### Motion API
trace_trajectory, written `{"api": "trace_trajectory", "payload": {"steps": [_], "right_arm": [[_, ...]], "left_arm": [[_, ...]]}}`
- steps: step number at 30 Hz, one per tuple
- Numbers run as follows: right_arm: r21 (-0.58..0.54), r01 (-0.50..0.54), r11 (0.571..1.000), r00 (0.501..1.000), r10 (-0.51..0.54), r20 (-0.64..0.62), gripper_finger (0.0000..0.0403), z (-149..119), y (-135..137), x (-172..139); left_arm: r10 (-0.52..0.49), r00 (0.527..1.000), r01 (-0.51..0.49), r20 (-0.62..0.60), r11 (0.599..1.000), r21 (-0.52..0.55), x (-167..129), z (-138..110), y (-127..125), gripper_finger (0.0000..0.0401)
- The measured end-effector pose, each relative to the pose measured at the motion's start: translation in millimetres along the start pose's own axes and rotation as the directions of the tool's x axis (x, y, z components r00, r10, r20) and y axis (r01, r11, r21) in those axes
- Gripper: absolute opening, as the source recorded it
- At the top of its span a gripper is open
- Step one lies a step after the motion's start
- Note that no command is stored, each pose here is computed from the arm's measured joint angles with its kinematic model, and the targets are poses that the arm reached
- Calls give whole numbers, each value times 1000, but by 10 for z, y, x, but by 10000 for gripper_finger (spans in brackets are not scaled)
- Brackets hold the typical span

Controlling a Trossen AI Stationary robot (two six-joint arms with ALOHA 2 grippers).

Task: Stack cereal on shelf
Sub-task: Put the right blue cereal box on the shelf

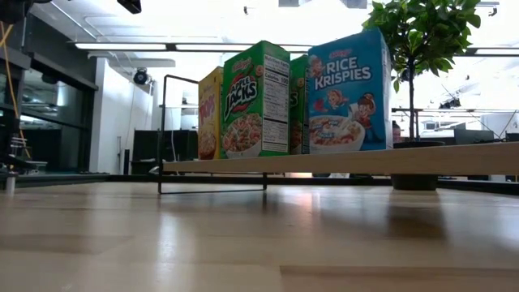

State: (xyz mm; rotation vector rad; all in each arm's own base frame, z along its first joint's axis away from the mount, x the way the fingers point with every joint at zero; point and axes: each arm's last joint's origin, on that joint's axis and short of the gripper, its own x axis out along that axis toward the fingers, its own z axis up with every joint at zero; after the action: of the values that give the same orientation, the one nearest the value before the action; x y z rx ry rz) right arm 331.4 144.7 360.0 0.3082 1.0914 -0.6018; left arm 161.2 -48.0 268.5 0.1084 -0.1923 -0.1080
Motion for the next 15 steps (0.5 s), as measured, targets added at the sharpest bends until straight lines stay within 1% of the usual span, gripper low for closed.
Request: {"api": "trace_trajectory", "payload": {"steps": [3, 7, 11, 13, 15], "right_arm": [[12, 51, 999, 998, -51, 20, 208, -66, -31, 58], [24, 134, 991, 991, -134, -28, 184, -225, -135, 236], [88, 186, 979, 982, -183, -37, 136, -373, -342, 266], [141, 205, 968, 979, -204, -26, 105, -465, -456, 258], [208, 205, 956, 979, -202, -36, 68, -542, -547, 285]], "left_arm": [[0, 1000, 0, -1, 1000, 0, 0, -1, 0, 207], [0, 1000, 0, -2, 1000, -12, 0, -2, 0, 207], [0, 1000, 0, -2, 1000, -12, 0, -2, 0, 207], [0, 1000, 0, -2, 1000, 1, 0, -2, 0, 207], [0, 1000, 0, -2, 1000, 1, 0, -2, 0, 207]]}}
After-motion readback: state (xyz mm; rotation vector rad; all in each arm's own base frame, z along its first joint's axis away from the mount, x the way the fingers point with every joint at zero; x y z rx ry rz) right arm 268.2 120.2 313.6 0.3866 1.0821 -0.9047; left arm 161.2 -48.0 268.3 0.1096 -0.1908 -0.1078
